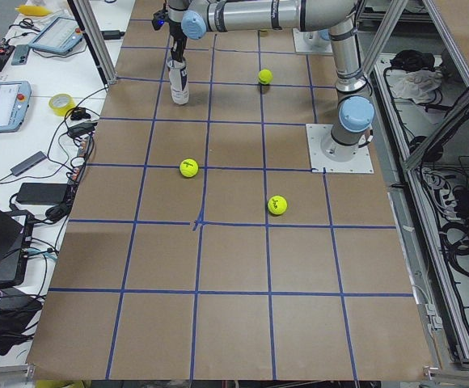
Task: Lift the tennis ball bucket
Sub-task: 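Lift the can with the left gripper and rotate it upright, then set the can upright on the table with the left gripper, then open the left gripper and draw the left arm back from the can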
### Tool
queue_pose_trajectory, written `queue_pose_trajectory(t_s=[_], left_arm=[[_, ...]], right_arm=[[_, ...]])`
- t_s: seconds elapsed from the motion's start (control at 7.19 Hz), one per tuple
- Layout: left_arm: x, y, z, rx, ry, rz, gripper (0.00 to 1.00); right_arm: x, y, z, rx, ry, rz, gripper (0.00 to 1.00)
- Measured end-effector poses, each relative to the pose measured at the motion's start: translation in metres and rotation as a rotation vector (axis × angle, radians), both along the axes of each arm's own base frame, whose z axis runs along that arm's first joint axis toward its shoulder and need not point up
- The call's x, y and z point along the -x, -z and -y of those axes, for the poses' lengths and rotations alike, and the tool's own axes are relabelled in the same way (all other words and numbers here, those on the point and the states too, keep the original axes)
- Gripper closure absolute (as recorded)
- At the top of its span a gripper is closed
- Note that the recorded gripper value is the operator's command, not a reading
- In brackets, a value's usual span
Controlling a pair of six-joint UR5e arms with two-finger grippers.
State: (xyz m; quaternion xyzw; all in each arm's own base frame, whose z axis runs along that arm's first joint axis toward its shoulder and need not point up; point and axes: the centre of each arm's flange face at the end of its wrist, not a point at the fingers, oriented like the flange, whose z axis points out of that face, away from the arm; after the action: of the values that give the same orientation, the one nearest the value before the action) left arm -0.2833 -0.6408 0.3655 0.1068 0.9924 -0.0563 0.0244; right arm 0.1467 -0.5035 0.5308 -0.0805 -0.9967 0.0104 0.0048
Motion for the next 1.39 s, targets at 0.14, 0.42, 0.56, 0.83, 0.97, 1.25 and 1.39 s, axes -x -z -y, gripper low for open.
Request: queue_pose_trajectory(t_s=[0.14, 0.42, 0.56, 0.83, 0.97, 1.25, 1.39], left_arm=[[0.01, 0.006, -0.003, -0.009, 0.007, 0.003, 0.8], [0.017, 0.011, -0.005, -0.015, 0.013, 0.01, 0.0], [0.017, 0.011, -0.006, -0.015, 0.011, 0.008, 0.0], [0.019, -0.006, -0.008, 0.009, 0.0, -0.007, 0.0], [0.019, -0.028, -0.013, 0.029, -0.002, -0.014, 0.0], [0.015, -0.085, -0.044, 0.002, 0.001, -0.006, 0.0], [0.009, -0.109, -0.071, -0.026, -0.002, 0.002, 0.0]], right_arm=[[0.0, 0.002, 0.0, -0.003, -0.001, 0.0, 0.0], [0.0, 0.003, 0.0, -0.006, -0.002, 0.0, 0.0], [0.0, 0.004, 0.0, -0.007, -0.002, 0.0, 0.0], [0.0, 0.004, 0.0, -0.007, -0.002, 0.0, 0.0], [0.0, 0.003, 0.001, 0.007, -0.002, 0.0, 0.0], [0.0, 0.0, 0.004, 0.037, -0.001, -0.001, 0.0], [0.0, 0.0, 0.005, 0.043, 0.001, -0.001, 0.0]])
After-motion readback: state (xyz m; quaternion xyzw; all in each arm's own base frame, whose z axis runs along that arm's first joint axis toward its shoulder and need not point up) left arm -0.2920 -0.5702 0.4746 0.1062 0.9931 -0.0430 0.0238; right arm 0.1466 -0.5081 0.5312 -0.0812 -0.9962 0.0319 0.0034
